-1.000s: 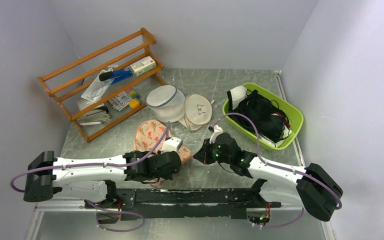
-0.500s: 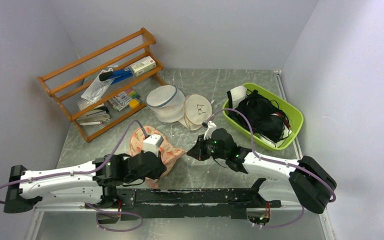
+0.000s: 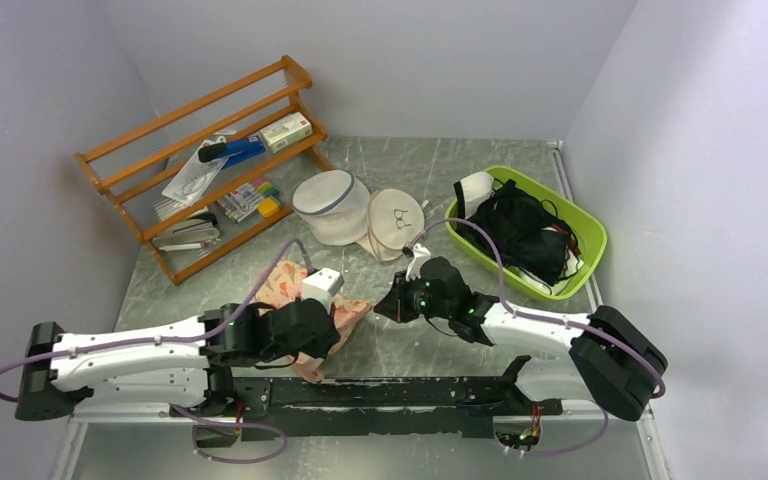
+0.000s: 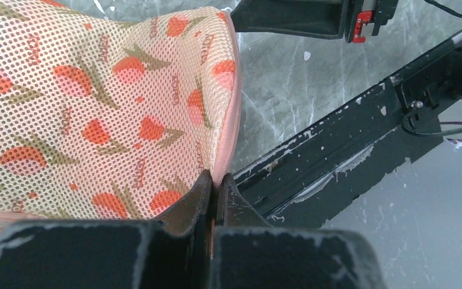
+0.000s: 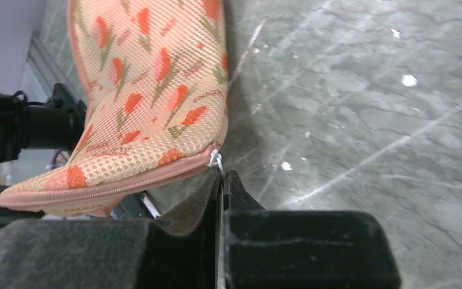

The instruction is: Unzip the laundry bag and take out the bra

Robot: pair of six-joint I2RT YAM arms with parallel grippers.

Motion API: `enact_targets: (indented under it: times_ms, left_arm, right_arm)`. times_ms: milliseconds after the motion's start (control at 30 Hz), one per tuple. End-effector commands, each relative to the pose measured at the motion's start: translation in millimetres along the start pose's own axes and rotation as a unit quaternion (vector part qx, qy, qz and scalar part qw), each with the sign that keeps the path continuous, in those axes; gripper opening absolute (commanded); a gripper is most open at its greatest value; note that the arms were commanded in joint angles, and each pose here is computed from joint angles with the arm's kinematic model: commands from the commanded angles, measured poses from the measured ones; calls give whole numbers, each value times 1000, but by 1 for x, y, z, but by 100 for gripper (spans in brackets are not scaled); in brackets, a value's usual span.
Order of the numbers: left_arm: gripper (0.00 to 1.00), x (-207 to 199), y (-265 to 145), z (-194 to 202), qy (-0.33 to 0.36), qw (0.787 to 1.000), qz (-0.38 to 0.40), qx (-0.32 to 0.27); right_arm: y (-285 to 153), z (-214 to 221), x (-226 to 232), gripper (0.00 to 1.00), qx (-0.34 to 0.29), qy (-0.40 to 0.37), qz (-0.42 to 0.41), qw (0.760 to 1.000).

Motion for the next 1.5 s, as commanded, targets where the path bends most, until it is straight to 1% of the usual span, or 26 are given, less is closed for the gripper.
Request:
enact_targets:
  times_ms: [0,100,233,400,433,500,567,633,733,800,867,933,1000,1133,1300,1367,1467]
  left_arm:
    - [7,-10,8,-14,6,1000,-15,8]
    - [7,-19,28,-13,10,999,-28,24]
    - [7,-35,54,-15,29,999,-20,35]
    - [7,-45,82,-11,53,996,-25,67]
    - [10,-46,86,-8,60,995,-25,76]
    - [22,-50,90,-9,65,994,-22,83]
    - [40,-52,92,-10,68,994,-18,86]
    - [55,-54,89,-13,68,994,-10,80]
    - [67,-53,81,-24,53,997,8,62]
    - [73,-50,74,-35,32,998,41,44]
    - [77,-40,64,-48,9,998,57,20]
    - [78,-22,55,-60,-8,999,50,1]
    - [79,4,45,-71,-21,1000,22,-5]
    - [82,56,20,-100,-37,998,-46,-35]
    - [85,103,-15,-124,-43,989,-125,-72]
    - [85,115,-27,-130,-48,983,-155,-85]
    - [85,125,-49,-138,-57,972,-191,-125]
  right_arm:
    - [-10,-7,-39,2,-39,-1,118,992]
    - [-19,-10,-43,10,-60,-1,137,989]
    - [-33,-14,-45,16,-85,1,153,985]
    - [-47,-15,-49,25,-97,-2,172,980]
    - [-49,-15,-49,28,-99,-4,173,980]
    - [-52,-15,-48,30,-102,-7,173,980]
    - [-55,-16,-48,32,-105,-11,173,979]
    - [-57,-18,-46,33,-109,-13,170,979]
    - [-57,-20,-41,37,-110,-20,158,981]
    - [-56,-21,-38,40,-107,-24,147,983]
    - [-53,-20,-33,44,-96,-34,129,986]
    - [-50,-20,-27,48,-83,-49,109,989]
    - [-46,-19,-20,53,-66,-61,88,992]
    - [-38,-13,-2,58,-39,-89,59,993]
    - [-28,-2,42,64,-30,-167,62,984]
    - [-21,7,56,65,-19,-193,70,978]
    - [-10,21,73,66,-12,-238,96,967]
Point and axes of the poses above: each gripper's point midway between its finger pads, its own y axis out along the fingers, its own x axis along the line the jaws close on, z = x × y, the point moved 5 cm from there along -y, back along the fingers, and after that the axes turned 14 degrees about y, right-handed, at the moved point
